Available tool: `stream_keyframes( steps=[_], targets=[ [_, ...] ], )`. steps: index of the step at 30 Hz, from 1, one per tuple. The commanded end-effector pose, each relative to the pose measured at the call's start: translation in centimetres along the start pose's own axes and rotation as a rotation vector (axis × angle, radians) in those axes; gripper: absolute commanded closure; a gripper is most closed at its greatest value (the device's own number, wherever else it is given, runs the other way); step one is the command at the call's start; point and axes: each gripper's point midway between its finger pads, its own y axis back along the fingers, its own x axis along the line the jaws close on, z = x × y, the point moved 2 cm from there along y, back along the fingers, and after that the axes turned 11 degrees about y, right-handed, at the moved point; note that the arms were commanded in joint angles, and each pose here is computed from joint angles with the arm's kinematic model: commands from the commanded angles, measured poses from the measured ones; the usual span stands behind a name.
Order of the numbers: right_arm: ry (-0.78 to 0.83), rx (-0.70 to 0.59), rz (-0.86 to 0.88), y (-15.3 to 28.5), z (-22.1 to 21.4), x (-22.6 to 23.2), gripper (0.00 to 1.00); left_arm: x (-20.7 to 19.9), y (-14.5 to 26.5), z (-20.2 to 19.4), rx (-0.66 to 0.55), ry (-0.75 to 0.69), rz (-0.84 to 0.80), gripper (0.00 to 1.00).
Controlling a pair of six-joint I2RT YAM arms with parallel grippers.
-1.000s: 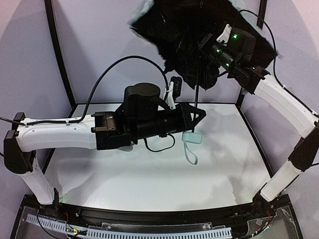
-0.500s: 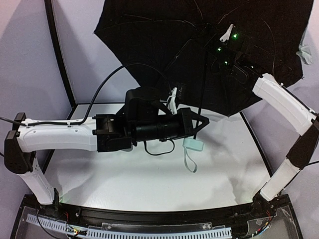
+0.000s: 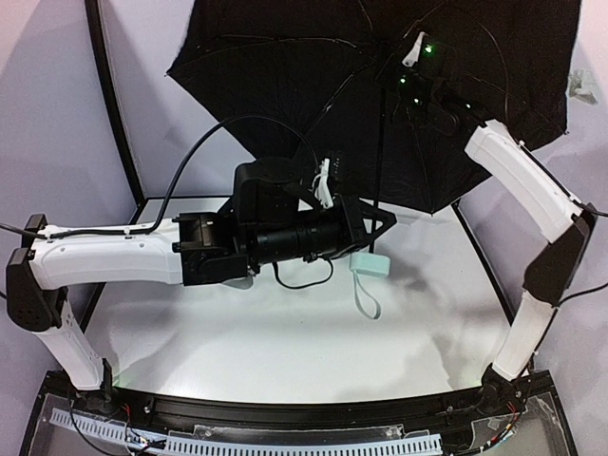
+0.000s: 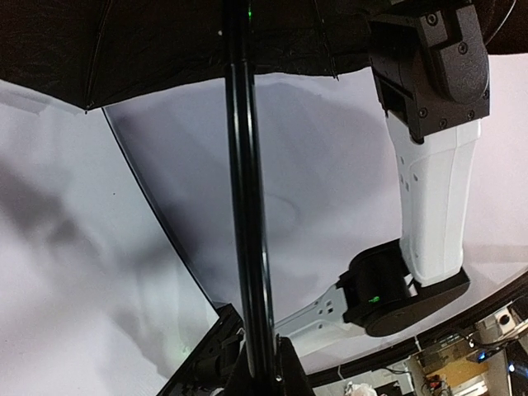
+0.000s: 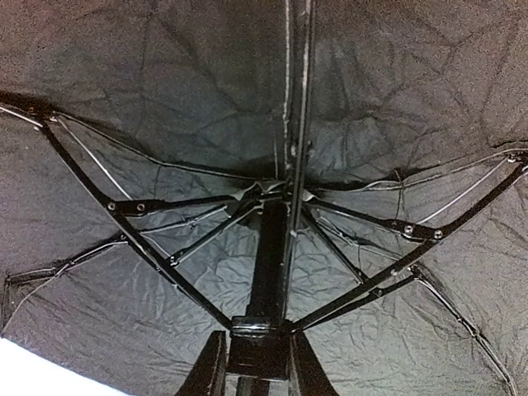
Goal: Open the umbrella
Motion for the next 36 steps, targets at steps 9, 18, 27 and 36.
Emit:
stream_keyframes(
  steps=[9,18,27,36],
  targets=[
    [0.044,-0.435,-0.374,-2.2,10.0,-16.4,1.0,-5.6,10.9,-21.9,0.862,-0.161,-0.064,0.99],
    [-0.165,-0.216,0.463,3.4,5.3,-5.2,0.66,0.3,7.9,-7.6,-0.044,-0.758,0.342,0.99],
    [-0.275,0.092,0.808,10.3,0.0,-0.4,0.01,-1.9,4.8,-2.2,-0.462,-0.789,0.213,0.99],
    [-0.34,0.28,0.939,18.8,-8.9,0.9,0.01,-0.3,3.0,3.6,-0.617,-0.687,0.222,0.99]
  ],
)
